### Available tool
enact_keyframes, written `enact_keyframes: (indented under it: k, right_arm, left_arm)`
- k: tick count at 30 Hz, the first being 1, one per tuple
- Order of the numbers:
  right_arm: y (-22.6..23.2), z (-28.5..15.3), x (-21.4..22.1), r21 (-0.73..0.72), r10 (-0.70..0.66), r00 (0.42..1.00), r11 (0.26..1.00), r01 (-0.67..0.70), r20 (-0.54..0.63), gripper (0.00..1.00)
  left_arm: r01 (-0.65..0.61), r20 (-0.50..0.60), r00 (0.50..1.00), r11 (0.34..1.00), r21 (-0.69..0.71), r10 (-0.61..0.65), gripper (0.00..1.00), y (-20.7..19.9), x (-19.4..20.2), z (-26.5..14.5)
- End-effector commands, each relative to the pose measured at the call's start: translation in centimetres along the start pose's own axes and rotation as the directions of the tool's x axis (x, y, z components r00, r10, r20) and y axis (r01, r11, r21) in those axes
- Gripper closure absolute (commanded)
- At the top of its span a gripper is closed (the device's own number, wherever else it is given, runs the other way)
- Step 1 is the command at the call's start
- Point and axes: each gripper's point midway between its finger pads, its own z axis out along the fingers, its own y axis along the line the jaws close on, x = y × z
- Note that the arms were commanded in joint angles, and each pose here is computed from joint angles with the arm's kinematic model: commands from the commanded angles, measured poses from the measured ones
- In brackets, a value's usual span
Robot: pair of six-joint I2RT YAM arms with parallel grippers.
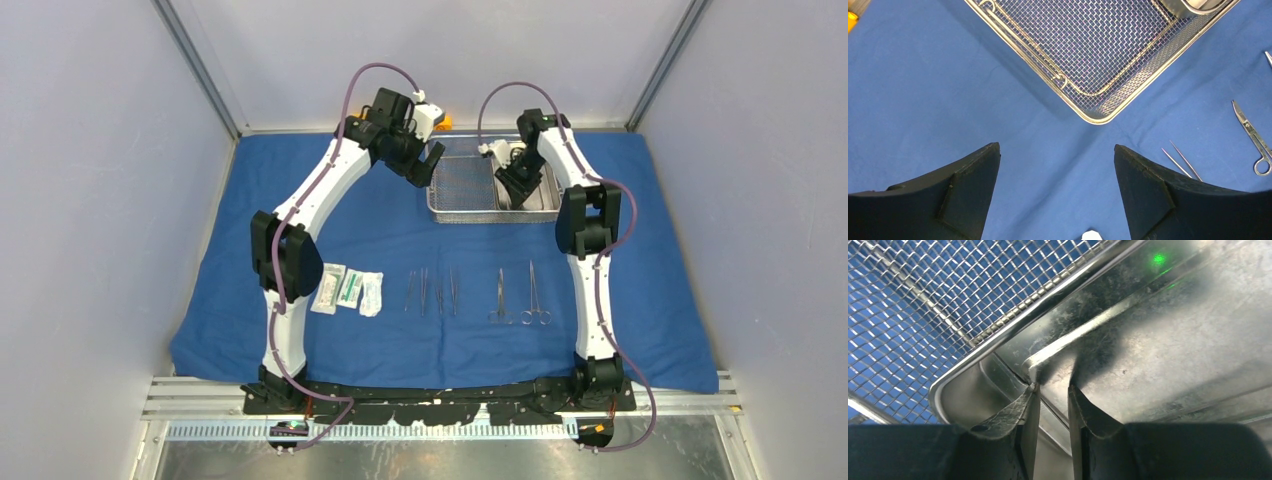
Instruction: Open and lay out the surgical kit
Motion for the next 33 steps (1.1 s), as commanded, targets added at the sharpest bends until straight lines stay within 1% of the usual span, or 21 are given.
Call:
enact_keyframes:
  k: [1,6,10,11,13,15,17,19,21,23,25,27,30,33]
  right_arm:
    - [-2.2,1.5,-0.1,0.103,0.026,1.0,0.994,-0.025,-0.013,0.69]
    - [-5.7,-0.2,-2.9,0.29,0.098,0.986,0.948,-0.134,0.134,0.71]
    - [-7.3,-2.1,-4.8,0.338,0.147,0.957,0.913,-0.229,0.25,0.73]
    - [-7.3,-2.8,-5.2,0.328,0.153,0.95,0.913,-0.242,0.273,0.73]
    - [-6.3,-3.6,-5.8,0.264,0.154,0.942,0.935,-0.236,0.298,0.72]
    - [-4.7,-4.2,-6.2,0.186,0.149,0.94,0.959,-0.213,0.308,0.7]
    - [-3.8,-4.7,-6.6,0.14,0.182,0.926,0.961,-0.239,0.33,0.67]
    - [-3.4,-5.0,-7.3,0.102,0.267,0.887,0.94,-0.326,0.377,0.66]
    - [-3.3,-5.4,-8.4,0.035,0.366,0.817,0.905,-0.425,0.446,0.65]
    - [-3.1,-6.0,-9.5,-0.017,0.429,0.755,0.874,-0.485,0.495,0.64]
    - [-3.0,-6.4,-10.3,-0.061,0.474,0.711,0.85,-0.523,0.519,0.61]
    - [-3.0,-6.6,-10.8,-0.084,0.508,0.683,0.83,-0.552,0.525,0.58]
    - [-3.6,-6.9,-10.8,-0.069,0.526,0.661,0.807,-0.587,0.534,0.56]
    - [-3.7,-7.1,-10.6,-0.059,0.531,0.652,0.798,-0.6,0.541,0.56]
  left_arm:
    - [-0.011,0.053,0.999,1.0,-0.005,0.012,0.14,0.4,-1.6,-0.6]
    - [-0.015,0.051,0.999,1.0,-0.014,0.016,0.14,0.5,-1.6,-0.7]
    - [-0.022,0.047,0.999,0.999,-0.024,0.023,0.14,0.7,-1.5,-0.8]
    - [-0.024,0.049,0.999,0.999,-0.025,0.025,0.14,0.7,-1.5,-0.9]
    - [-0.027,0.048,0.998,0.999,-0.029,0.028,0.14,0.8,-1.5,-0.8]
    - [-0.029,0.047,0.998,0.999,-0.028,0.03,0.14,0.8,-1.5,-0.8]
    - [-0.027,0.045,0.999,0.999,-0.028,0.028,0.14,0.8,-1.4,-0.7]
    - [-0.023,0.045,0.999,0.999,-0.03,0.024,0.14,0.8,-1.4,-0.7]
    - [-0.019,0.046,0.999,0.999,-0.03,0.02,0.14,0.8,-1.4,-0.6]
    - [-0.015,0.049,0.999,0.999,-0.029,0.016,0.14,0.8,-1.5,-0.7]
    - [-0.011,0.049,0.999,1.0,-0.026,0.012,0.14,0.7,-1.4,-0.7]
    - [-0.01,0.055,0.998,1.0,-0.023,0.011,0.14,0.6,-1.5,-0.9]
    - [-0.009,0.057,0.998,1.0,-0.022,0.011,0.14,0.5,-1.5,-1.0]
    - [-0.009,0.059,0.998,1.0,-0.021,0.01,0.14,0.4,-1.5,-1.2]
